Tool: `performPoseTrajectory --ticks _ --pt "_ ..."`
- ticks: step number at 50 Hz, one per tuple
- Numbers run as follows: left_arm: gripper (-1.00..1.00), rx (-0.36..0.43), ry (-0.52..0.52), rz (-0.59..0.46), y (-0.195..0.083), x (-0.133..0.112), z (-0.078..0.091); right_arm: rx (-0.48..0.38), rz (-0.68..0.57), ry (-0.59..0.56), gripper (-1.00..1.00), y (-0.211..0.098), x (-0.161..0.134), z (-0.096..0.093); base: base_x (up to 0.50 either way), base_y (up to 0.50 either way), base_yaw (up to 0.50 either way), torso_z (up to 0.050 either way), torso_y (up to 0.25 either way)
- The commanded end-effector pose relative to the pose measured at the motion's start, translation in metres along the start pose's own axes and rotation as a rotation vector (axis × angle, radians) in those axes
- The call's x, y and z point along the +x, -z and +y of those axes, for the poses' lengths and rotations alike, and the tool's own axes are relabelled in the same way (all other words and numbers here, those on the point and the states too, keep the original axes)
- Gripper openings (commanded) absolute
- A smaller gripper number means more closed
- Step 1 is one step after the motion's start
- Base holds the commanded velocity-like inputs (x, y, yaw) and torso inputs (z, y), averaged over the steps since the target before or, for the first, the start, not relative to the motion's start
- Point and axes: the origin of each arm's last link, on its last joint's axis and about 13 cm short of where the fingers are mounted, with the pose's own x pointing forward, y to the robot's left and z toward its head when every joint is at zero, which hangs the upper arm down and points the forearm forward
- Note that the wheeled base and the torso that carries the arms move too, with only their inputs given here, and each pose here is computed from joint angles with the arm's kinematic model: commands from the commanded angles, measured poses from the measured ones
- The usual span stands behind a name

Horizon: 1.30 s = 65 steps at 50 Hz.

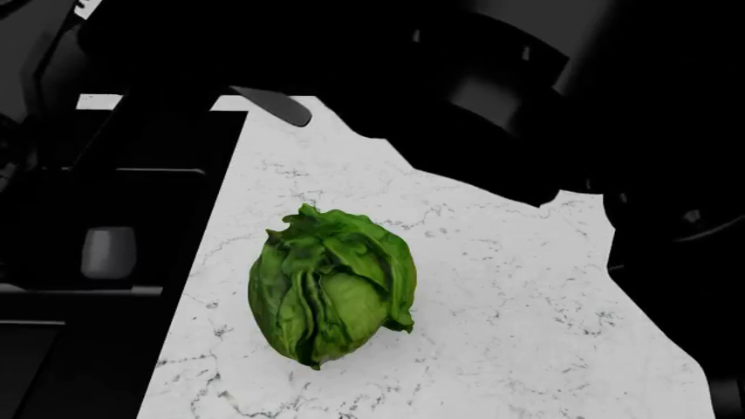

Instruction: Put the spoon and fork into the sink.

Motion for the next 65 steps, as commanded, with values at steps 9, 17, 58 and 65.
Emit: performPoseTrajectory --ticks 9,17,58,65 --pt "1.0 -0.005 -0.019 0.003 -0.003 0.008 0.004 -0.005 -0.031 -0.02 -1.0 -0.006 0.0 0.002 0.0 0.0 0.0 0.0 0.0" --pt "-1.0 -0.06 -0.025 0.015 -0.002 0.007 0.005 -0.004 -0.033 -0.023 -1.0 -0.005 0.001 0.002 0.0 0.0 0.0 0.0 0.0" --pt "-1.0 -0.114 -0.031 0.21 0.044 -0.008 0.059 0.028 0.007 0.306 1.0 -0.03 -0.102 -0.007 0.0 0.0 0.0 0.0 0.0" --pt "-1.0 -0.212 0.024 0.321 0.058 -0.019 0.075 0.073 0.005 0.403 1.0 -0.023 -0.131 -0.005 0.0 0.0 0.0 0.0 0.0"
